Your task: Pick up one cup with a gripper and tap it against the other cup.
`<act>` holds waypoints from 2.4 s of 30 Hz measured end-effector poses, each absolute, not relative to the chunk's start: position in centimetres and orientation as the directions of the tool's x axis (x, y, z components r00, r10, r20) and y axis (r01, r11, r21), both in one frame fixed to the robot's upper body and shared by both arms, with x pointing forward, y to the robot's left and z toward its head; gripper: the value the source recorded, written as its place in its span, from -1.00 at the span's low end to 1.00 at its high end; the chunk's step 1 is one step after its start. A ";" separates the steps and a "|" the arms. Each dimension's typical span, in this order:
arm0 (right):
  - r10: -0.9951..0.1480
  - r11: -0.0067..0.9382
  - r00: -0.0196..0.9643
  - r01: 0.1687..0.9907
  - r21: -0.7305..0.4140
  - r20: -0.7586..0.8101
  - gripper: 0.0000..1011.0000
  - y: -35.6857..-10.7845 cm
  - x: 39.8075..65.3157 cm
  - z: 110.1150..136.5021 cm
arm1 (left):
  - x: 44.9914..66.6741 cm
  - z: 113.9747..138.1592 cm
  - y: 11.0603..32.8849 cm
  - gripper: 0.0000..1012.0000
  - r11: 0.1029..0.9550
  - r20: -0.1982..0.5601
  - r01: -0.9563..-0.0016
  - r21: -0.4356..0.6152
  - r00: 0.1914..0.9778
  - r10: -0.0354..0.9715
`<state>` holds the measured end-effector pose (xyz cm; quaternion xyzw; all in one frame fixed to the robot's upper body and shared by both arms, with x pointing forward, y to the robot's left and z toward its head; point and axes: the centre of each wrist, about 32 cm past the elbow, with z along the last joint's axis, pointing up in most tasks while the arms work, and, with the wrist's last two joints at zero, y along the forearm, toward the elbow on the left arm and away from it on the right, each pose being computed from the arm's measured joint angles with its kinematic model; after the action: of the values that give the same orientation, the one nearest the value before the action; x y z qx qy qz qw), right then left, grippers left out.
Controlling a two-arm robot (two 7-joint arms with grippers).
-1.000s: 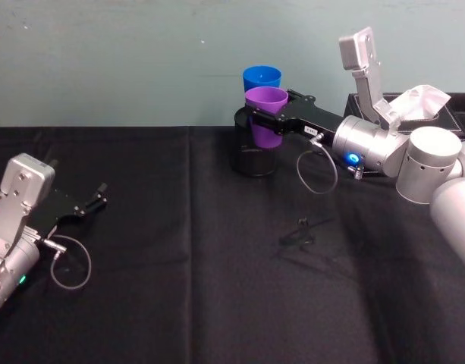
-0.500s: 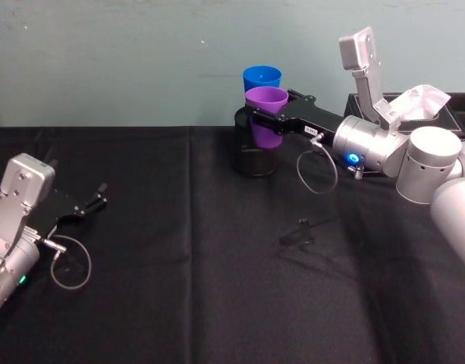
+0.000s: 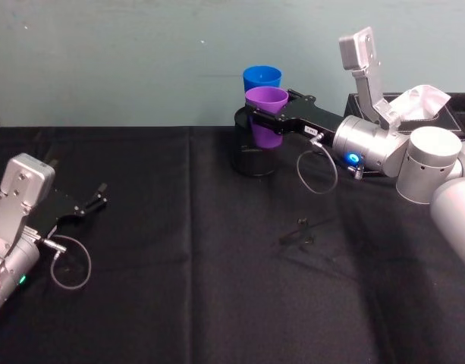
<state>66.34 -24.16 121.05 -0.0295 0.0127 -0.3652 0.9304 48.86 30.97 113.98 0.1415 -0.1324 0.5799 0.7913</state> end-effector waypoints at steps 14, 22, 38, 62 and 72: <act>-0.680 0.732 0.733 0.679 -0.064 -0.002 0.43 -24.2 66.3 121.0 | 48.9 114.0 31.0 0.98 0.287 0.374 -0.955 0.070 0.292 0.880; -0.680 0.732 0.733 0.679 -0.064 -0.002 0.43 -24.2 66.3 121.0 | 48.9 114.0 31.0 0.98 0.287 0.374 -0.955 0.070 0.292 0.880; -0.680 0.732 0.733 0.679 -0.064 -0.002 0.43 -24.2 66.3 121.1 | 48.9 114.0 31.0 0.98 0.287 0.374 -0.955 0.070 0.292 0.880; -0.680 0.732 0.733 0.679 -0.064 -0.002 0.43 -24.2 66.3 121.1 | 48.9 114.0 31.0 0.98 0.287 0.374 -0.955 0.070 0.292 0.880; -0.680 0.732 0.733 0.679 -0.064 -0.002 0.43 -24.2 66.3 121.0 | 48.9 114.0 31.0 0.98 0.287 0.374 -0.955 0.070 0.292 0.880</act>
<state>66.34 -24.16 121.05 -0.0294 0.0128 -0.3652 0.9304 48.86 30.96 113.98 0.1415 -0.1325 0.5799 0.7913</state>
